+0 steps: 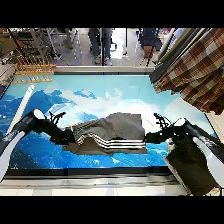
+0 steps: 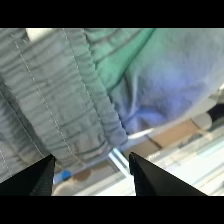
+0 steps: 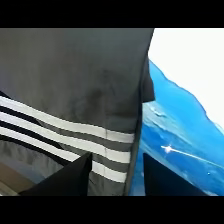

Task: Fold the clothes and pants, and hang the long-sleeved shirts on hangers.

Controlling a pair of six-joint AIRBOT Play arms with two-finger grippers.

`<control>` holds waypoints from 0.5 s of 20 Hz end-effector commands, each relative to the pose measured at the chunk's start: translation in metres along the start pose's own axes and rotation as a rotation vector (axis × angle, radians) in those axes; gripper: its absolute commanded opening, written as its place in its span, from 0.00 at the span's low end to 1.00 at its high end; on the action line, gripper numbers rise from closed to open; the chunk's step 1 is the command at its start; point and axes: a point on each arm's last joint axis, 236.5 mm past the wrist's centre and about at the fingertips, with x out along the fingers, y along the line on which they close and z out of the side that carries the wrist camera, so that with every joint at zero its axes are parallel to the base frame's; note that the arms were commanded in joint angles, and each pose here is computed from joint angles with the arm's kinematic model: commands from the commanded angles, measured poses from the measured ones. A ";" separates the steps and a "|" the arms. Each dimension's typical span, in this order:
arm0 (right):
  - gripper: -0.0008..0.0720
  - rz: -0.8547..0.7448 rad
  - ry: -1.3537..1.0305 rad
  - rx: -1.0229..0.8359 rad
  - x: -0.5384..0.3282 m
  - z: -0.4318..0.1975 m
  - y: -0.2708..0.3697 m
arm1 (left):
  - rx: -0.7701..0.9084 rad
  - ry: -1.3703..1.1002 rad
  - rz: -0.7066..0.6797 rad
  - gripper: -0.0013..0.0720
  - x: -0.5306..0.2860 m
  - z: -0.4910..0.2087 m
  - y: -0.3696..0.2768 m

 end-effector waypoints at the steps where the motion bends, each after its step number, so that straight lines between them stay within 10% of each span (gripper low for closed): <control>1: 0.42 0.047 -0.032 -0.028 0.002 0.008 0.009 | -0.004 -0.064 0.008 0.67 0.000 0.015 0.002; 6: 0.17 0.043 -0.038 -0.025 0.002 0.010 0.008 | -0.023 -0.138 -0.023 0.11 0.000 0.034 -0.004; 7: 0.03 0.043 -0.038 -0.024 0.002 0.010 0.008 | -0.030 -0.137 -0.039 0.03 0.002 0.035 -0.006; 10: 0.03 0.046 -0.027 -0.025 0.002 0.007 0.009 | -0.010 -0.132 -0.016 0.03 0.001 0.034 0.003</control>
